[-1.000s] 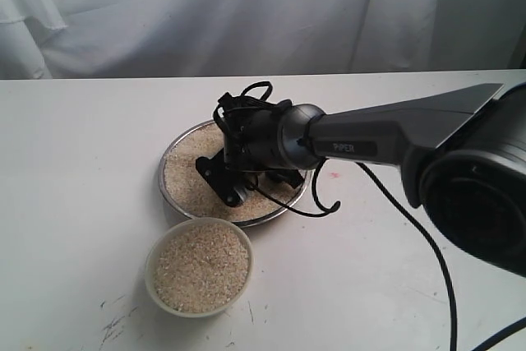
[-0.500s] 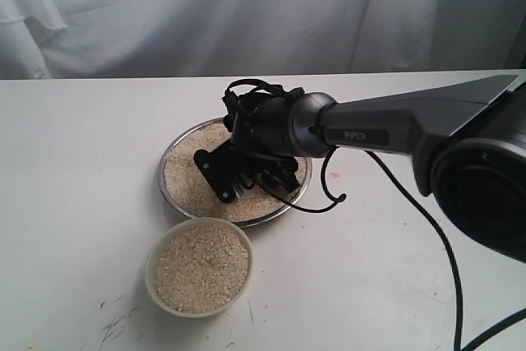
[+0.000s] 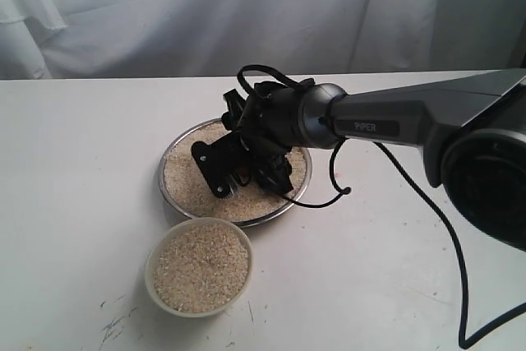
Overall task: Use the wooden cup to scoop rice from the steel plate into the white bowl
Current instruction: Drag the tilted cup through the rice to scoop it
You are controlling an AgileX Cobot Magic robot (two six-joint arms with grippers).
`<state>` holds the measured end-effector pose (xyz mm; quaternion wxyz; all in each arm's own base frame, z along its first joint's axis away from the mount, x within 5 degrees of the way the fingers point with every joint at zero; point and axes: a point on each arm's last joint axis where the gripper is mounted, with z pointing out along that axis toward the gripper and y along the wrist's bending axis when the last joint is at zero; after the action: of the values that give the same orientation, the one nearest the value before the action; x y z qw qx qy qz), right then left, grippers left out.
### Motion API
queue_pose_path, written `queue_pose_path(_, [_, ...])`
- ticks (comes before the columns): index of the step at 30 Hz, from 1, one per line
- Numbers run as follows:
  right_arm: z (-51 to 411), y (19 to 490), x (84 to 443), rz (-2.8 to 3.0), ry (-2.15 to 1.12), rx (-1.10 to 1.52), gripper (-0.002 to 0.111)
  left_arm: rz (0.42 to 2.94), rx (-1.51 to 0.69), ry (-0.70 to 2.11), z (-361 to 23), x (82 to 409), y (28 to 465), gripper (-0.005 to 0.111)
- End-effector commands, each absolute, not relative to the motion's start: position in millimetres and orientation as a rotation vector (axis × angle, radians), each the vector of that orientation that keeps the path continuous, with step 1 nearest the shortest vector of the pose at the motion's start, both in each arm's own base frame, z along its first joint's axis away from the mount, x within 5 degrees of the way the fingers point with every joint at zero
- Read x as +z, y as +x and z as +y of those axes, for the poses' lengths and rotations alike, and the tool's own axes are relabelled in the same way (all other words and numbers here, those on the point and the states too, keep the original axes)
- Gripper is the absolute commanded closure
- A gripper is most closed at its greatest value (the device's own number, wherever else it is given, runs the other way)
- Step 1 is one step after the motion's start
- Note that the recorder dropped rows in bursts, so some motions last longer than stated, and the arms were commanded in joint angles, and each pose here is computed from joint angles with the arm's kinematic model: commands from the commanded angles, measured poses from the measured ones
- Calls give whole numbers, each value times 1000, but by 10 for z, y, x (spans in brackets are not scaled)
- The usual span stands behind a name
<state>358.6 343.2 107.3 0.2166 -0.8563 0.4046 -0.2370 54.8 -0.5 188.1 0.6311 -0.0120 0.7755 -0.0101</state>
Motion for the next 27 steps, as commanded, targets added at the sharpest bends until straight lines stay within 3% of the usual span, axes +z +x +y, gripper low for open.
queue_pose_path(1, [3461, 3516, 890, 1192, -2372, -537, 108, 1768, -27, -30, -5, 1874, 547, 107])
queue_pose_path(27, [3246, 3673, 839, 1365, -2309, -298, 108, 1768, -27, -30, -5, 1874, 547, 107])
